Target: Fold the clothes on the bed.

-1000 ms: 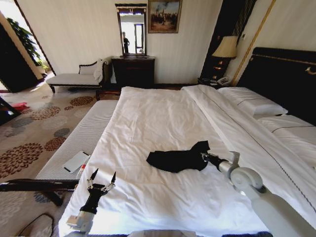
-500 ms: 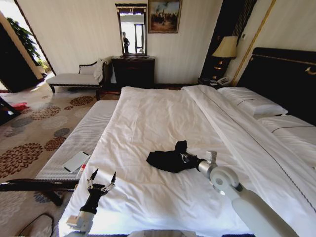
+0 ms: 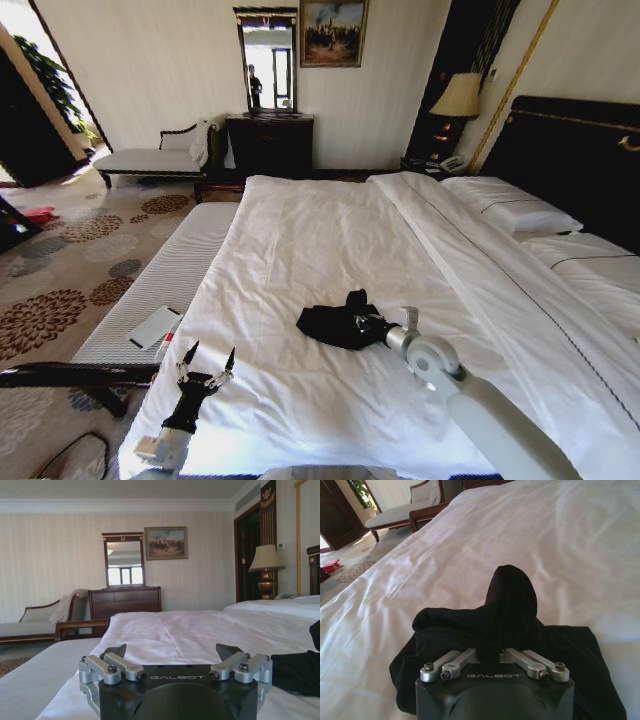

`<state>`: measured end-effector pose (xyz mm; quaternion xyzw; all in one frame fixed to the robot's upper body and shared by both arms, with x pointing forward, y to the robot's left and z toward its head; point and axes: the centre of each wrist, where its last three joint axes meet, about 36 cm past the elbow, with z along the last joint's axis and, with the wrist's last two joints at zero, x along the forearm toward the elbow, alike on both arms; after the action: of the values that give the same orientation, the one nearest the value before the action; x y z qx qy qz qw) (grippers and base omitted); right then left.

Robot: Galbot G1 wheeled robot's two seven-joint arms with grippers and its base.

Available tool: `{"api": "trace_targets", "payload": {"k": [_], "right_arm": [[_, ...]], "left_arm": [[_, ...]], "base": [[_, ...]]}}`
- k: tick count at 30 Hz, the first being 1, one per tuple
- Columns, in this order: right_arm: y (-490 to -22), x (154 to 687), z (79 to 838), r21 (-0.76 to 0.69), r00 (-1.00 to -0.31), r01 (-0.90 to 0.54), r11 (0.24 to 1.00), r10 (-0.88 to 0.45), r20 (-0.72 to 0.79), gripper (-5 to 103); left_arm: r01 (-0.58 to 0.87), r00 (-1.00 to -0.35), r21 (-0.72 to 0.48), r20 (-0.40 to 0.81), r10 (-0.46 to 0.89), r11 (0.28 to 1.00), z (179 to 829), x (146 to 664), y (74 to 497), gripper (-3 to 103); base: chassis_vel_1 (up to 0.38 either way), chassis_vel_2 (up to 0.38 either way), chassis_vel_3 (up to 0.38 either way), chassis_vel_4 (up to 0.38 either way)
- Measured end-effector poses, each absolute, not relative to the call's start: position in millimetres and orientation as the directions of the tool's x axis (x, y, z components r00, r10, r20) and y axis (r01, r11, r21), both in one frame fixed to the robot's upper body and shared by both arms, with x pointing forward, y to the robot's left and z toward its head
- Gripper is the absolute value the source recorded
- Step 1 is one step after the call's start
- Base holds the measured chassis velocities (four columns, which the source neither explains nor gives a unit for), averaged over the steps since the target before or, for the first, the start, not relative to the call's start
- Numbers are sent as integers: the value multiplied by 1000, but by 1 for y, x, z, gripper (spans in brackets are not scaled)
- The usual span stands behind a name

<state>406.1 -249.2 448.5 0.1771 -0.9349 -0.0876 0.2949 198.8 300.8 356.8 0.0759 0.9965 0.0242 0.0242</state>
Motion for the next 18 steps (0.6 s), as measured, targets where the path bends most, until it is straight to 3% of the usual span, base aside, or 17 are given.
{"api": "trace_targets", "payload": {"k": [3, 5, 7, 10, 16, 18], "right_arm": [[-247, 404, 448, 269, -761, -285, 920, -388, 519, 5], [-245, 400, 449, 266, -758, -303, 915, -401, 514, 16], [-243, 397, 450, 264, -757, -312, 913, -407, 512, 16], [-239, 389, 452, 248, -755, -334, 909, -416, 507, 32], [-236, 381, 460, 226, -762, -362, 905, -426, 488, 48], [-237, 376, 468, 222, -769, -372, 901, -433, 471, 59]], "left_arm": [[150, -987, 52, -45, 152, 987, 357, 199, 301, 100], [150, -987, 52, -45, 152, 987, 357, 199, 301, 100], [150, -987, 52, -45, 152, 987, 357, 199, 301, 100], [150, -987, 52, -45, 152, 987, 357, 199, 301, 100], [150, -987, 52, -44, 152, 987, 357, 199, 301, 100], [150, -987, 52, -45, 152, 987, 357, 199, 301, 100]], "base": [[0, 0, 0, 0], [0, 0, 0, 0], [0, 0, 0, 0], [0, 0, 0, 0], [0, 0, 0, 0], [0, 0, 0, 0]]}}
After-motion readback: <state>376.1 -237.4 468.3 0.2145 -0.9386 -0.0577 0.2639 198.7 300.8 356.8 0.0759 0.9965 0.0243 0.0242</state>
